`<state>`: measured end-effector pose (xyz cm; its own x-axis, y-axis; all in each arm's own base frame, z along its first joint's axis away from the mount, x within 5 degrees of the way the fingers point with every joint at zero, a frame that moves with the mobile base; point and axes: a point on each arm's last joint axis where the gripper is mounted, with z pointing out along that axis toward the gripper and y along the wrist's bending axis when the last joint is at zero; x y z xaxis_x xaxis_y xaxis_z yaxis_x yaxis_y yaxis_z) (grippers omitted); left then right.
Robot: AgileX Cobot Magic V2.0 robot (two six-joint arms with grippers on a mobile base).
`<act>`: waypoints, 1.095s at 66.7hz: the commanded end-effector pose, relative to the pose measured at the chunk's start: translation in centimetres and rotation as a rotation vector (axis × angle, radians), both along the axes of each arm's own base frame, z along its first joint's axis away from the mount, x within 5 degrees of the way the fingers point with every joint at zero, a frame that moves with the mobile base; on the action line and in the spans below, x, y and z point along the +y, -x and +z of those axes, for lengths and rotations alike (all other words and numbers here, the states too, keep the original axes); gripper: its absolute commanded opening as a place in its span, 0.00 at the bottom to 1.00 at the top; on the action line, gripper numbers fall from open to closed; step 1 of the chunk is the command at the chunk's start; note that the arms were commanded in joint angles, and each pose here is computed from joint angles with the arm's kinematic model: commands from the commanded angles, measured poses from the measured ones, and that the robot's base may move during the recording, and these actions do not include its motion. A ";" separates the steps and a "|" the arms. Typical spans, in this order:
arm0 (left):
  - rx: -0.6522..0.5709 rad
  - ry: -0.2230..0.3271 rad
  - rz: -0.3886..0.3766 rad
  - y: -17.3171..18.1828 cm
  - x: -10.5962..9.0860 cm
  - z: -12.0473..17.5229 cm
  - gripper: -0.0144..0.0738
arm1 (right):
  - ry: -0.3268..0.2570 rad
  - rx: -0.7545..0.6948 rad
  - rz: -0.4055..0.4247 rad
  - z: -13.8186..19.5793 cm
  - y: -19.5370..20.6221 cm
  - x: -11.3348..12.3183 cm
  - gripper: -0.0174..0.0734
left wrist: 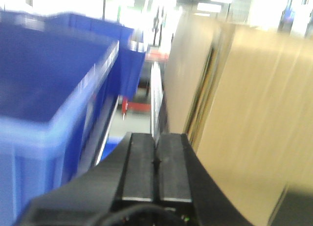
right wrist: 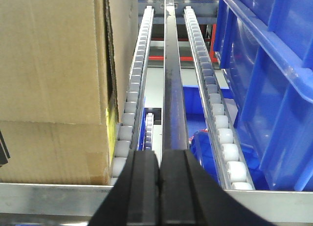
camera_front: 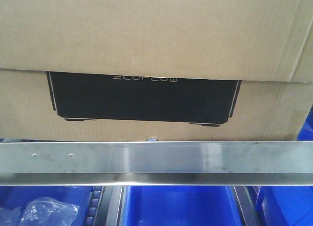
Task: Grab box from left shelf to table start
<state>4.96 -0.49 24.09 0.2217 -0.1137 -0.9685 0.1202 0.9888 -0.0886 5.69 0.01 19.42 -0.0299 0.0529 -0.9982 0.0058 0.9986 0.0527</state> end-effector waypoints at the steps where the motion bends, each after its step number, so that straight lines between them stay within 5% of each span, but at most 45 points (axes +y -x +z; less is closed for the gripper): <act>1: -0.127 0.018 0.001 0.9 0.1 3.8 0.05 | 0.013 -0.094 -0.010 0.8 0.1 -0.1 0.25; 12: -0.095 0.008 0.001 0.9 0.1 7.0 0.13 | 0.013 -0.094 -0.010 0.8 0.1 -0.1 0.25; 25: -0.060 -0.004 0.002 -0.3 0.0 9.5 0.56 | 0.013 -0.094 -0.010 0.8 0.1 -0.1 0.25; 28: -0.022 -0.008 0.002 -0.8 -0.1 10.0 0.60 | 0.013 -0.094 -0.010 0.8 0.1 -0.1 0.25; 39: 0.040 -0.029 0.002 -2.1 -0.2 14.7 0.55 | 0.013 -0.094 -0.010 0.8 0.1 -0.1 0.25; 55: 0.384 -0.108 -0.028 -6.8 -1.0 21.3 0.53 | 0.013 -0.094 -0.010 0.8 0.1 -0.1 0.25; 73: 0.595 -0.250 -0.190 -13.9 -4.8 23.0 0.53 | 0.013 -0.094 -0.010 0.8 0.1 -0.1 0.25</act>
<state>17.62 -4.33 45.49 -0.4059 0.1143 -0.9067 0.2649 0.9643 0.0030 5.69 0.01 19.42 -0.0299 0.0529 -0.9982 0.0058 0.9986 0.0527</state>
